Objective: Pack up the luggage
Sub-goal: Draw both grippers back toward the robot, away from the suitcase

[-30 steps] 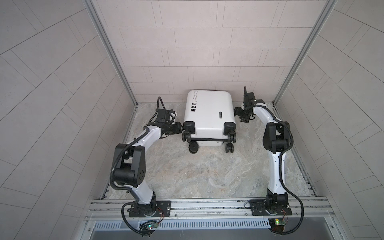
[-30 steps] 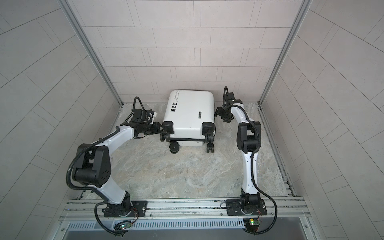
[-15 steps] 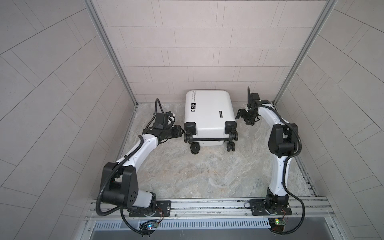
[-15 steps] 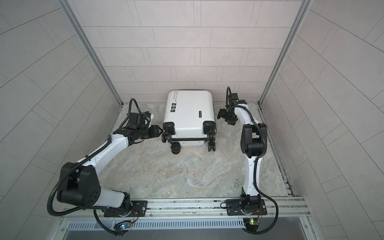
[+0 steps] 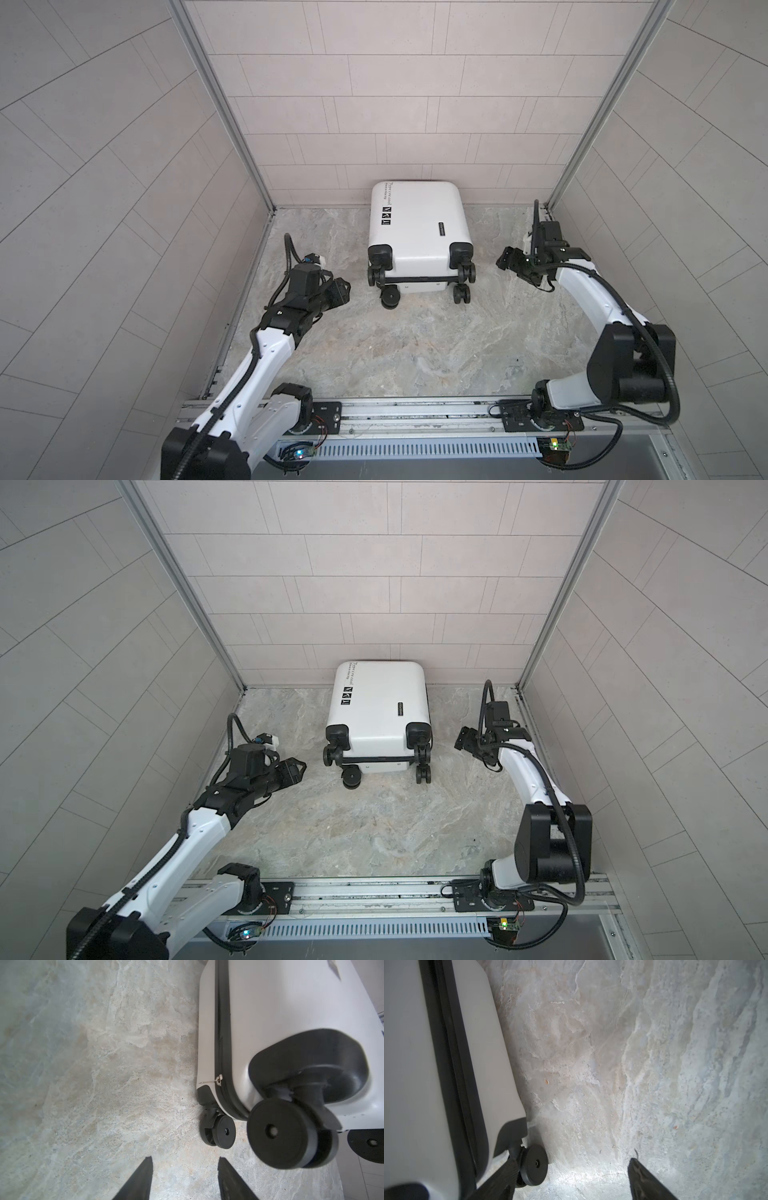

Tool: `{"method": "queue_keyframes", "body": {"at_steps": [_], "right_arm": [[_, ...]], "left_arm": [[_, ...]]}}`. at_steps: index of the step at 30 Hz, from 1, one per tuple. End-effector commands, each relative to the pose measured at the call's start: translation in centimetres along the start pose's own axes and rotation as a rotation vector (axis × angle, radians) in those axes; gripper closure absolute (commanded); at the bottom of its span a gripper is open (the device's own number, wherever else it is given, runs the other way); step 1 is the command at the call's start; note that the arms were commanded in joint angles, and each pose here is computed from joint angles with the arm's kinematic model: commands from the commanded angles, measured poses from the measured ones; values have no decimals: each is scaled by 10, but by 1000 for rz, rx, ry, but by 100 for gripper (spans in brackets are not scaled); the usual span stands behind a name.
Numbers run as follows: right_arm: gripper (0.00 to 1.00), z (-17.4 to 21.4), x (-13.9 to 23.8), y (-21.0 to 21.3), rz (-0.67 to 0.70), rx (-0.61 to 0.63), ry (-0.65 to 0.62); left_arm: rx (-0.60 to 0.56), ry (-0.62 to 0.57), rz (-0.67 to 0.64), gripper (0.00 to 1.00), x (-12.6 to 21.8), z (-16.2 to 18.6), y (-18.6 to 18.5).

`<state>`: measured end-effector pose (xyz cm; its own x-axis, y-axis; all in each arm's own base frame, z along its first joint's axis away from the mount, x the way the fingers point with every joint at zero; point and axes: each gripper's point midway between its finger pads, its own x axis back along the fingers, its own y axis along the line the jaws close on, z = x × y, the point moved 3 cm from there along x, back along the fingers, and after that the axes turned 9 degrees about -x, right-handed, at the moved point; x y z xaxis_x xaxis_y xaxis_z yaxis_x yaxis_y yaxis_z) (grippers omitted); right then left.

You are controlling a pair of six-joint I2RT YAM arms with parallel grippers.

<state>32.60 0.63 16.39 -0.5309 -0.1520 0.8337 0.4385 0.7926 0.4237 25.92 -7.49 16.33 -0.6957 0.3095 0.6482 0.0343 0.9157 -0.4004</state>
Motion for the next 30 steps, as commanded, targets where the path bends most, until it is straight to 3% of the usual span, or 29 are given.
{"method": "queue_keyframes", "body": {"at_steps": [1, 7, 15, 30], "right_arm": [[15, 19, 15, -1, -37, 53, -90], [17, 75, 24, -5, -120, 156, -140], [15, 128, -4, 9, -199, 288, -114], [14, 122, -54, 54, -233, 257, -124]], "left_arm": [[63, -54, -12, 43, 2, 3, 7], [97, -46, -5, 42, 1, 22, 13], [147, -32, 42, 42, -11, 35, 13], [183, 19, 78, 42, -22, 39, 6]]}}
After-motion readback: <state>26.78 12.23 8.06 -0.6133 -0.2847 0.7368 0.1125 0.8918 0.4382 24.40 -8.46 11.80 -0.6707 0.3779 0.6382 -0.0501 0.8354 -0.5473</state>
